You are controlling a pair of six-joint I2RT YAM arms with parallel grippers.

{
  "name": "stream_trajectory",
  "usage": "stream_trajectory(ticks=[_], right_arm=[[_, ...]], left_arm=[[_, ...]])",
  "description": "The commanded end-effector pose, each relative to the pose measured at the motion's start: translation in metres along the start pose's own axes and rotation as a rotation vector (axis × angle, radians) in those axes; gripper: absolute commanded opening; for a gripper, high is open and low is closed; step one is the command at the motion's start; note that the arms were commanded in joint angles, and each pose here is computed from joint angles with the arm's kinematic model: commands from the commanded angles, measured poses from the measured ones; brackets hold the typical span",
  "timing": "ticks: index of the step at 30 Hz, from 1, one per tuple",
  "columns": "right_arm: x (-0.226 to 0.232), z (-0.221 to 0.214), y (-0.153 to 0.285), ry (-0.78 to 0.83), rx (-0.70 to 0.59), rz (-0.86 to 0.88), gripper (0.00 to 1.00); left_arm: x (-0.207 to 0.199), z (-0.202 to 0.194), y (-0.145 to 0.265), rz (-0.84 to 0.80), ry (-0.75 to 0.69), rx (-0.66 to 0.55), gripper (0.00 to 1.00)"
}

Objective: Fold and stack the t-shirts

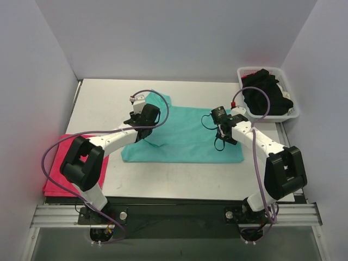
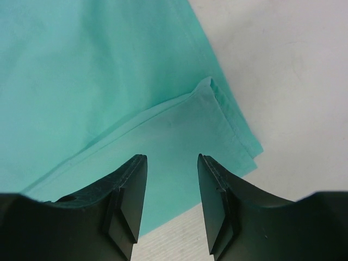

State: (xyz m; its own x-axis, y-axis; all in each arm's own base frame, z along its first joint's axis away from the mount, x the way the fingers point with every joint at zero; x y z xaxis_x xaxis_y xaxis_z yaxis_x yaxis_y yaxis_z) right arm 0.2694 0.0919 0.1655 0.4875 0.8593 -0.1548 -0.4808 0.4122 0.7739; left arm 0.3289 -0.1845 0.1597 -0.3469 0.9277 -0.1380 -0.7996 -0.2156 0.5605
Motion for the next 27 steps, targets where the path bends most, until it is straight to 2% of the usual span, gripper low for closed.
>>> stream_trajectory(ticks=[1,3,8,17,27], right_arm=[[-0.008,-0.009,0.007,0.019,0.015,-0.027,0.42],[-0.009,-0.010,0.007,0.019,0.017,-0.026,0.42],[-0.015,-0.012,0.010,0.013,0.009,-0.030,0.42],[-0.017,-0.013,0.009,0.016,0.012,-0.044,0.42],[-0.015,-0.014,0.004,0.027,0.020,-0.059,0.42]], left_arm=[[-0.011,0.004,0.021,-0.203,-0.008,0.148,0.52],[-0.010,-0.010,0.027,-0.269,-0.004,0.242,0.52],[-0.005,-0.025,0.032,-0.308,0.006,0.319,0.52],[-0.008,-0.044,0.023,-0.312,-0.022,0.401,0.50],[-0.002,-0.044,0.026,-0.269,-0.032,0.412,0.50]])
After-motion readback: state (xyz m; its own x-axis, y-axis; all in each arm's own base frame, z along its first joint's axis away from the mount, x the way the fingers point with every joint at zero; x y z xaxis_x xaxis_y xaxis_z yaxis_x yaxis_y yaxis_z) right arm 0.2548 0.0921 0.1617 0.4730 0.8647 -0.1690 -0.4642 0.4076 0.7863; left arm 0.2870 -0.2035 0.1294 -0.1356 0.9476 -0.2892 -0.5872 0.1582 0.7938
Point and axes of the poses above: each gripper's point midway between its finger pads, its own y axis back along the fingers, its own x axis along the line the jaws close on, z = x × y, the point moved 10 cm from there along y, back along the fingers, and after that the axes turned 2 degrees about y, right-handed, at the moved point
